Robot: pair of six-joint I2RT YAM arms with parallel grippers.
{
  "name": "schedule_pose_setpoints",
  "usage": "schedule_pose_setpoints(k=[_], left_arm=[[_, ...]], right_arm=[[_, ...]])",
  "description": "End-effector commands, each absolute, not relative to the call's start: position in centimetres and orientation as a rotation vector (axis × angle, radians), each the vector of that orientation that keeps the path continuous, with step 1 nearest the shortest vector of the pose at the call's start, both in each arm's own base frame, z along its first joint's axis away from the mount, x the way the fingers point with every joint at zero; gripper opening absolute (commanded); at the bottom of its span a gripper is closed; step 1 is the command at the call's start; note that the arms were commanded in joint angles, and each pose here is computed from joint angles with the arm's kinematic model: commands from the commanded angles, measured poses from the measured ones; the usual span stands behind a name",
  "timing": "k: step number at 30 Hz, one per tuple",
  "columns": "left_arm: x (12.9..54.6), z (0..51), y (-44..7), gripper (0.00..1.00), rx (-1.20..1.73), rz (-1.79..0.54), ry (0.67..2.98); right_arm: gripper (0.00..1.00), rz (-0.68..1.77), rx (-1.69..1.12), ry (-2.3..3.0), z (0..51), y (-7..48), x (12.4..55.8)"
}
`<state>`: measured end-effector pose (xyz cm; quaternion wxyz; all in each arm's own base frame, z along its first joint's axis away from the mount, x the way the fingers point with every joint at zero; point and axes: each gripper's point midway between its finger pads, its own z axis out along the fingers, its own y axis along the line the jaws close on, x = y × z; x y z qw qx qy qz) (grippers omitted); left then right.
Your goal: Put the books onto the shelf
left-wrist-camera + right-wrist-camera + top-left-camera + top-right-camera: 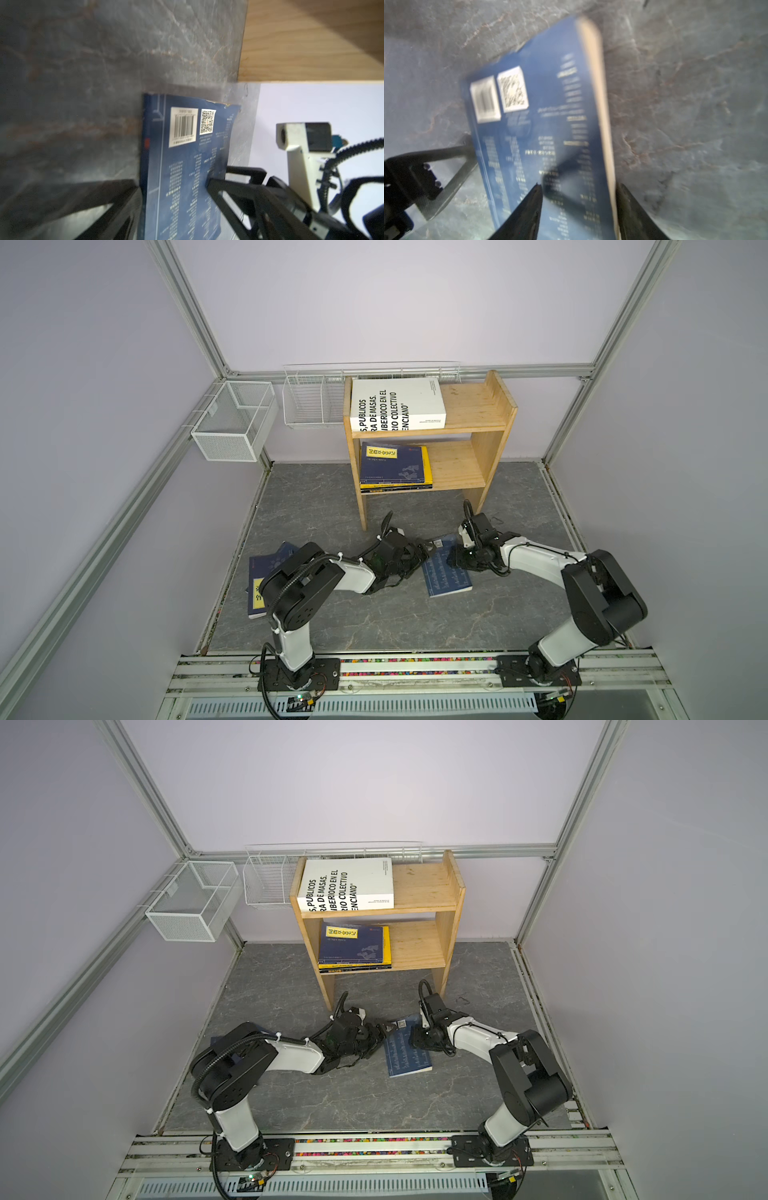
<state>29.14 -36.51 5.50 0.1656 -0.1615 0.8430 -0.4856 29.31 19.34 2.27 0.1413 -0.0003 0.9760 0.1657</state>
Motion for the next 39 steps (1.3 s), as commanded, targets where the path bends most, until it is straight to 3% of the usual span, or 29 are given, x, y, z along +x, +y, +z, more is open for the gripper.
schedule_pose_setpoints(k=[1,8,16,39], left_arm=[[25.2,1.0,-36.9,0.85,-0.498,-1.404,2.585],[25.5,2.1,-35.8,0.85,-0.529,-1.491,2.463],[25.8,2.4,-36.2,0.78,-0.575,-1.670,2.347],[25.8,5.6,-35.5,0.83,-0.523,-1.722,2.235]], right_arm=[[0.57,0.669,-0.083,2.991,-2.4,24.7,24.3],[0.57,0.771,-0.070,2.965,-3.5,27.8,24.3],[0.57,0.976,-0.090,2.842,-1.4,30.7,25.9],[0.48,1.468,-0.025,2.610,0.9,34.3,27.1]])
